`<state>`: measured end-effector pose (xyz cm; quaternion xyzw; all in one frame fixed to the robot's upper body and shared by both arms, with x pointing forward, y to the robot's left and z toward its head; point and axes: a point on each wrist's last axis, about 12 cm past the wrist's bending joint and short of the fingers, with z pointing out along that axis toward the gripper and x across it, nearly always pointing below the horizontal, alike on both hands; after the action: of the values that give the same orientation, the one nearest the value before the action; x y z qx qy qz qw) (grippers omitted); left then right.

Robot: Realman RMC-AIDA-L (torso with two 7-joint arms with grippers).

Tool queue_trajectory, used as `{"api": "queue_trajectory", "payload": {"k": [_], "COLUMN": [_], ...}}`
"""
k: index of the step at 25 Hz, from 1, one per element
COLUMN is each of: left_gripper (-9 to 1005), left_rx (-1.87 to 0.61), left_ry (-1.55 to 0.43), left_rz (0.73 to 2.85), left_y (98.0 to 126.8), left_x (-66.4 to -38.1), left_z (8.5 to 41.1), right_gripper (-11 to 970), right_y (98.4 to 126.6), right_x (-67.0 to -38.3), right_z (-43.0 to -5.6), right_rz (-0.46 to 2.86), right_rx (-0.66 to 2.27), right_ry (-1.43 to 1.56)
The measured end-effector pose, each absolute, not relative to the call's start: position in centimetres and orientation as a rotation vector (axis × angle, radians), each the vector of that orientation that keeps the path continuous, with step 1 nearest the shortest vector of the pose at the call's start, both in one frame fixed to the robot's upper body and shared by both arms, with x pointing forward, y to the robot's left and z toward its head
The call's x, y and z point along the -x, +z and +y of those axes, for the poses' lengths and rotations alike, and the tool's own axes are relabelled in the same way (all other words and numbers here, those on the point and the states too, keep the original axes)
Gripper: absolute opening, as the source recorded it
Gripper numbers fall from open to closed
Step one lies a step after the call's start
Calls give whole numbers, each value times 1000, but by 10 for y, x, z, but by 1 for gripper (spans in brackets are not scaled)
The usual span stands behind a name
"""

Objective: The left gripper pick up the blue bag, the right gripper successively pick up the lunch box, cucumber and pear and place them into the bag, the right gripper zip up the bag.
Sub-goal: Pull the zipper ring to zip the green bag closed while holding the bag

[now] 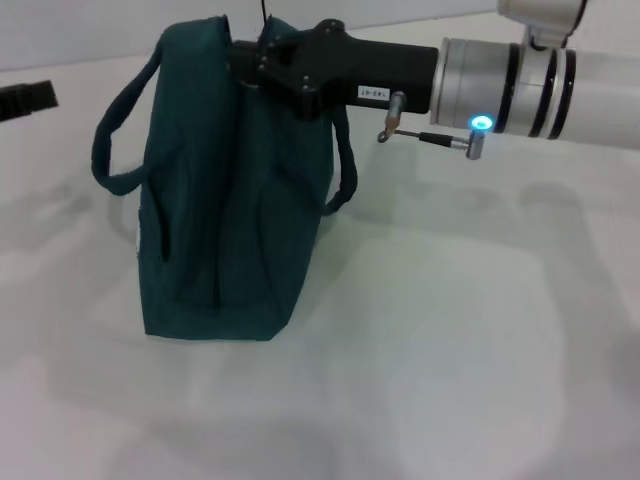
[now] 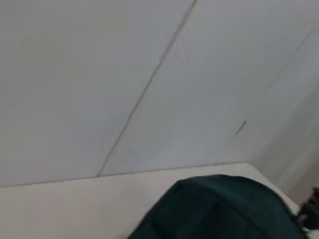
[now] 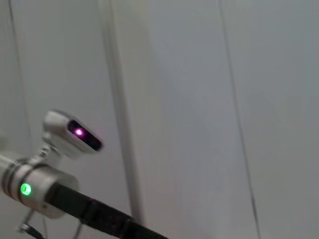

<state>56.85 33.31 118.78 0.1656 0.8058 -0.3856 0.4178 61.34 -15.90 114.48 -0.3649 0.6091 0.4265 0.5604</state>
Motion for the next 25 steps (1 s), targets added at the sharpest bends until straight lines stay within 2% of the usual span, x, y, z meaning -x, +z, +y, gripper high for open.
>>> {"api": "queue_trajectory", "payload": {"k": [3, 8, 14, 20, 25], "left_gripper": [508, 507, 506, 505, 504], "left_rx": [-446, -406, -378, -445, -428], "left_ry": [-988, -1016, -1032, -1304, -1391], "left_rz": [2017, 2020, 2011, 1918, 1767], "left_y": [1197, 1195, 1195, 1191, 1192], "left_x": [-560, -554, -562, -586, -589], "left_z": [330, 334, 336, 321, 332], "right_gripper": [11, 11, 10, 11, 11], "right_y": [1145, 1147, 1149, 1149, 1147], "right_x": [-616, -619, -620, -619, -616], "right_z": [-161, -163, -162, -161, -161], "right_rz": [1442, 1440, 1438, 1432, 1428], "right_rx": [846, 831, 835, 840, 839], "right_ry": [1001, 990, 989, 997, 1010]}}
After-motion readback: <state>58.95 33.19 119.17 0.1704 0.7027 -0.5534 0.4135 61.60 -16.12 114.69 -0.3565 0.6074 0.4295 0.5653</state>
